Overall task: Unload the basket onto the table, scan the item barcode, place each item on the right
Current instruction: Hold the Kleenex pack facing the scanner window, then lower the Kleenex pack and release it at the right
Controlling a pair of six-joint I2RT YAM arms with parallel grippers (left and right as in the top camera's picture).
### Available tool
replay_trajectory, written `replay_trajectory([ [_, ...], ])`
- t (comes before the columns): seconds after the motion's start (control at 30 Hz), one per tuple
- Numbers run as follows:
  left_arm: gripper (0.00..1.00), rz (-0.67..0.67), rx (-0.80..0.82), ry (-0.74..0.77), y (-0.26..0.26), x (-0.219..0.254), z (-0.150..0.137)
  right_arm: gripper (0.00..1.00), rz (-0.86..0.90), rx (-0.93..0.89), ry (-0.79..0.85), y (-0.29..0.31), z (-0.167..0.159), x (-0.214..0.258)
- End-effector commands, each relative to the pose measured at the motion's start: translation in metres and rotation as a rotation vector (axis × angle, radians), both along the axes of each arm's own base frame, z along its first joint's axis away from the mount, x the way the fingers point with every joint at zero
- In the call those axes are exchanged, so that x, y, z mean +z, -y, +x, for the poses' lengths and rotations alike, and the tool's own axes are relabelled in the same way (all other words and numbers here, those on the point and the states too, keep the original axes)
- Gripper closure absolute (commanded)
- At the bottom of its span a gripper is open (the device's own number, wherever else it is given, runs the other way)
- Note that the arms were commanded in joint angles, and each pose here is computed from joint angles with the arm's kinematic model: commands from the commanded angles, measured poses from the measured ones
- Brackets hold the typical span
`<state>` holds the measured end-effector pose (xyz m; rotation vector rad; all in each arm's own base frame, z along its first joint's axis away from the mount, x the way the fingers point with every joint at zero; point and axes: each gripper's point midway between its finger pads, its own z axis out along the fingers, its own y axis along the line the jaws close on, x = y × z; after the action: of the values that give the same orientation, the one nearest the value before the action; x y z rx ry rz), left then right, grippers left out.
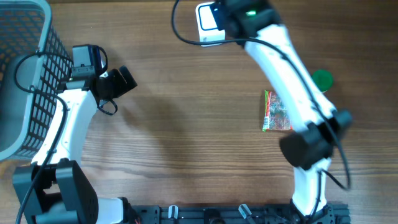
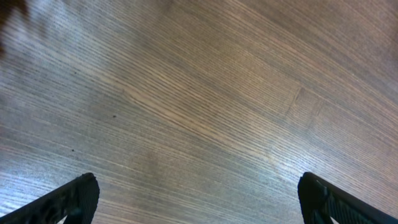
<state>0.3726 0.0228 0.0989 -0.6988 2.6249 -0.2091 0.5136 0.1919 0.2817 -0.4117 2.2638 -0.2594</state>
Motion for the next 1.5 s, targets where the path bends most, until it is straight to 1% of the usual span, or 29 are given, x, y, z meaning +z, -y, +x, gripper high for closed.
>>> replay_trajectory([
  [0.0, 0.00, 0.005, 0.000, 0.002, -0.002, 0.000, 0.001, 0.96, 0.200, 0.016, -0.044, -0.001, -0.039, 0.037],
  [0.1, 0.00, 0.005, 0.000, 0.002, -0.002, 0.000, 0.001, 0.96, 0.207, 0.025, -0.128, 0.014, -0.075, 0.045],
  [0.27, 0.00, 0.005, 0.000, 0.002, -0.002, 0.000, 0.001, 0.96, 0.163, -0.039, -0.256, 0.042, -0.102, 0.029],
  [0.43, 0.00, 0.005, 0.000, 0.002, -0.002, 0.000, 0.001, 0.96, 0.128, -0.195, -0.486, 0.081, -0.132, -0.012],
  [0.53, 0.00, 0.005, 0.000, 0.002, -0.002, 0.000, 0.001, 0.96, 0.133, -0.221, -0.598, 0.090, -0.142, -0.042],
  [0.67, 0.00, 0.005, 0.000, 0.002, -0.002, 0.000, 0.001, 0.96, 0.088, -0.263, -0.733, 0.103, -0.159, -0.081],
  [0.7, 0.00, 0.005, 0.000, 0.002, -0.002, 0.000, 0.001, 0.96, 0.070, -0.287, -0.786, 0.108, -0.166, -0.104],
  [0.8, 0.00, 0.005, 0.000, 0.002, -0.002, 0.000, 0.001, 0.95, 0.058, -0.297, -0.820, 0.110, -0.169, -0.135],
  [0.83, 0.00, 0.005, 0.000, 0.002, -0.002, 0.000, 0.001, 0.92, 0.064, -0.295, -0.835, 0.109, -0.171, -0.146],
  [0.9, 0.00, 0.005, 0.000, 0.002, -0.002, 0.000, 0.001, 0.91, 0.081, -0.288, -0.864, 0.105, -0.176, -0.165],
  [1.07, 0.00, 0.005, 0.000, 0.002, -0.002, 0.000, 0.001, 0.89, 0.084, -0.310, -0.891, 0.107, -0.185, -0.198],
  [1.17, 0.00, 0.005, 0.000, 0.002, -0.002, 0.000, 0.001, 0.76, 0.085, -0.309, -0.898, 0.107, -0.188, -0.208],
  [1.23, 0.00, 0.005, 0.000, 0.002, -0.002, 0.000, 0.001, 0.64, 0.083, -0.310, -0.904, 0.108, -0.190, -0.212],
  [1.27, 0.00, 0.005, 0.000, 0.002, -0.002, 0.000, 0.001, 0.62, 0.081, -0.309, -0.905, 0.108, -0.191, -0.213],
  [1.3, 0.00, 0.005, 0.000, 0.002, -0.002, 0.000, 0.001, 0.58, 0.081, -0.310, -0.906, 0.108, -0.191, -0.214],
  [1.37, 0.00, 0.005, 0.000, 0.002, -0.002, 0.000, 0.001, 0.42, 0.084, -0.309, -0.900, 0.108, -0.190, -0.215],
  [1.4, 0.00, 0.005, 0.000, 0.002, -0.002, 0.000, 0.001, 0.33, 0.086, -0.310, -0.898, 0.108, -0.190, -0.215],
  [1.43, 0.00, 0.005, 0.000, 0.002, -0.002, 0.000, 0.001, 0.27, 0.086, -0.310, -0.898, 0.107, -0.190, -0.215],
  [1.47, 0.00, 0.005, 0.000, 0.002, -0.002, 0.000, 0.001, 0.25, 0.087, -0.309, -0.899, 0.107, -0.190, -0.215],
])
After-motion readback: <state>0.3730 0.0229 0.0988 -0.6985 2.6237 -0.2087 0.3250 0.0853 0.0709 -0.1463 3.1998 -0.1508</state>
